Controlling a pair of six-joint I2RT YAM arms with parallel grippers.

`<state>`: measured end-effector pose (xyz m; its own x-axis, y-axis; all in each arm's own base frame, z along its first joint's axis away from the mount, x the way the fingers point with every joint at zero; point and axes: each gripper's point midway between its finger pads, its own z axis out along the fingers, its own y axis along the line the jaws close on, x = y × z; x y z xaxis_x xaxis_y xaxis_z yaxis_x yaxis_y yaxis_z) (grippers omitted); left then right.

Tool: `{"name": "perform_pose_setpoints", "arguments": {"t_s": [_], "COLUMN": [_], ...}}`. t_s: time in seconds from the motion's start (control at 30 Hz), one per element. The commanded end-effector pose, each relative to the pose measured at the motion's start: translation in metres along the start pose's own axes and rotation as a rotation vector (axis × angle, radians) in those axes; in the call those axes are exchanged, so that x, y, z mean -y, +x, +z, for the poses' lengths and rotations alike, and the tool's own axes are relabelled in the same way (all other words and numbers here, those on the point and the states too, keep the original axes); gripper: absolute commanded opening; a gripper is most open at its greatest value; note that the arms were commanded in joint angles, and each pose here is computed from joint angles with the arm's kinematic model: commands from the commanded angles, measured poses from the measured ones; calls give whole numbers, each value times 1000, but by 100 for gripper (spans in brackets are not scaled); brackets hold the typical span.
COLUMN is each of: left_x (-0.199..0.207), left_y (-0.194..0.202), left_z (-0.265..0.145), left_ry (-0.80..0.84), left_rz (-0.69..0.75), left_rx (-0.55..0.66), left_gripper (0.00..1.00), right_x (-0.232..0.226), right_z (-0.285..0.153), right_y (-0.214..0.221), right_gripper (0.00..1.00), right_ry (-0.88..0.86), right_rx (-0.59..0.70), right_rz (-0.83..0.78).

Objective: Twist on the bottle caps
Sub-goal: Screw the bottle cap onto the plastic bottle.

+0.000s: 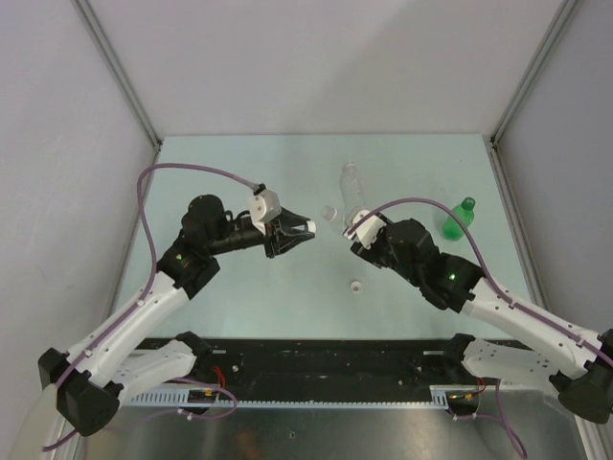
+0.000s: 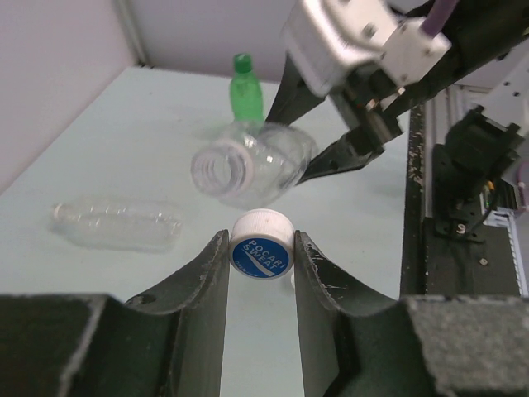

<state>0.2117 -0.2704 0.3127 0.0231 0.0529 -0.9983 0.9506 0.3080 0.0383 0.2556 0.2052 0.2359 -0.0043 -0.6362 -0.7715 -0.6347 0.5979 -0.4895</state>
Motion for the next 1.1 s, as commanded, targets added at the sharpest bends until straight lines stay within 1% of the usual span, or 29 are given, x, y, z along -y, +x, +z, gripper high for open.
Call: {"name": "perform_pose_setpoints", "arguments": {"t_s": [0.0,0.13,0.27,0.47,0.7,0.97,1.07], "left_x": [19,20,22,28,29,33,32], "left_y": [-29,-30,-29,-11,-8,-11,-9], "left_z": [0,2,4,6,8,11,15], "left_ry": [147,173,200,249,271,309,323], "left_rz": [136,154,165,133,111,111,105], "left_rx": [56,51,50,7,-2,1,-18], "left_gripper": [7,8,9,10,10,11,11], "right_x": [-12,-25,-27,-41,-55,-55,-52], "right_z": [-6,-12,-18,-24,-25,-23,-23], "right_y": [-9,-2,-7,-18,-10,-11,-14], "right_gripper": [2,1,1,1,0,0,0], "right_ry": [-26,-65,-69,-130,-187,-173,-160], "right_rx": [75,77,111,159,129,126,130], "right_rz": [70,55,29,2,-28,-43,-46]}}
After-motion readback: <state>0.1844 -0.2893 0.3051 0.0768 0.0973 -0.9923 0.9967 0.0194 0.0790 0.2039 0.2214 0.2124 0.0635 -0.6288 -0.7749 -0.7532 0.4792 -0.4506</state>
